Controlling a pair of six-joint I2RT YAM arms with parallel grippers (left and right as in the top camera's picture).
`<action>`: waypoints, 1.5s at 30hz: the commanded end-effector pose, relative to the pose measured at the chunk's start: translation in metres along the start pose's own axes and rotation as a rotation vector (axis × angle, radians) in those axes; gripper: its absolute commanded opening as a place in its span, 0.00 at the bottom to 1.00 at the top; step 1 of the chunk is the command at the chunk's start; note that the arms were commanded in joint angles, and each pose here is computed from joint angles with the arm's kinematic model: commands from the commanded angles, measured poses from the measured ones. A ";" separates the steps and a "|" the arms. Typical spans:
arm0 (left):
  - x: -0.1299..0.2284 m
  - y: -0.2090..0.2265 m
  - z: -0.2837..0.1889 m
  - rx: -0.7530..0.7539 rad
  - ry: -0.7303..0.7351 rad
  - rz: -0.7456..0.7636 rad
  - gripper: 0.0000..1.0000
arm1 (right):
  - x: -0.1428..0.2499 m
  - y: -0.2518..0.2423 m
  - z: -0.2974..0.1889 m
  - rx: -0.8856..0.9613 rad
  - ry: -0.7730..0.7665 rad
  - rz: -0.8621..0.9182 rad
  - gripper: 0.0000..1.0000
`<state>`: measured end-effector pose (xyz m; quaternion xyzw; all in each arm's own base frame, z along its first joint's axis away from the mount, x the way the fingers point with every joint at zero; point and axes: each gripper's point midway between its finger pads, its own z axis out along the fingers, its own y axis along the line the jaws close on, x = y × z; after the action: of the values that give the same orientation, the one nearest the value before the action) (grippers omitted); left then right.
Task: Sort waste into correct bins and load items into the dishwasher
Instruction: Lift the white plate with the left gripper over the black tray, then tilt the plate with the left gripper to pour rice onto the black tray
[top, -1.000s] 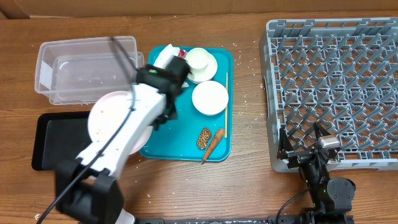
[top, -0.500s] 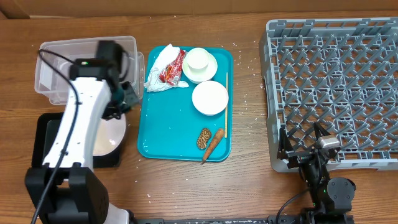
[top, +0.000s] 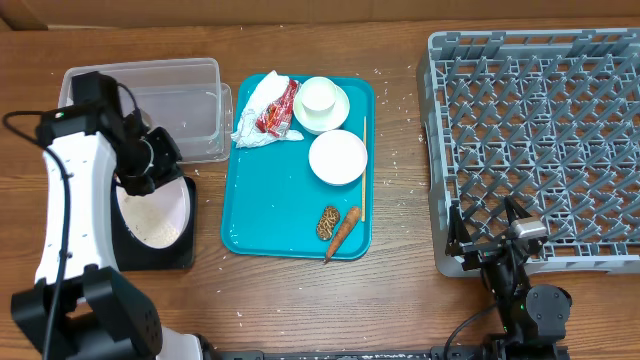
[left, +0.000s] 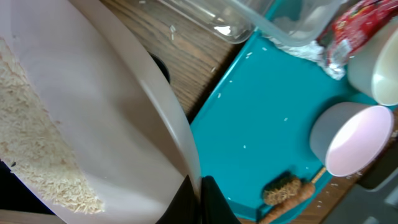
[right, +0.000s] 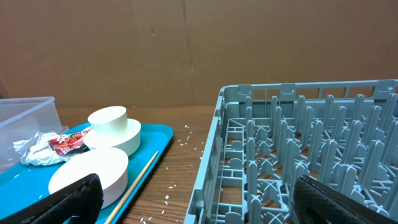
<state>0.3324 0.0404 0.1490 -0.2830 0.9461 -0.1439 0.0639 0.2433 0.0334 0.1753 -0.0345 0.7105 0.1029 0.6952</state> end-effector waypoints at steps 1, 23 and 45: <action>-0.003 -0.014 -0.033 0.130 -0.073 0.060 0.04 | 0.002 -0.002 0.000 0.012 -0.004 0.003 1.00; -0.015 0.007 -0.065 0.341 -0.118 0.000 0.04 | 0.002 -0.002 0.000 0.012 -0.004 0.003 1.00; -0.026 0.034 -0.090 0.498 -0.170 -0.090 0.04 | 0.002 -0.002 0.000 0.012 -0.004 0.003 1.00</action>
<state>0.3145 0.1034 0.2068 -0.3310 0.8705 -0.3209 0.1723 0.2433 0.0334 0.1753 -0.0345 0.7105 0.1029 0.6952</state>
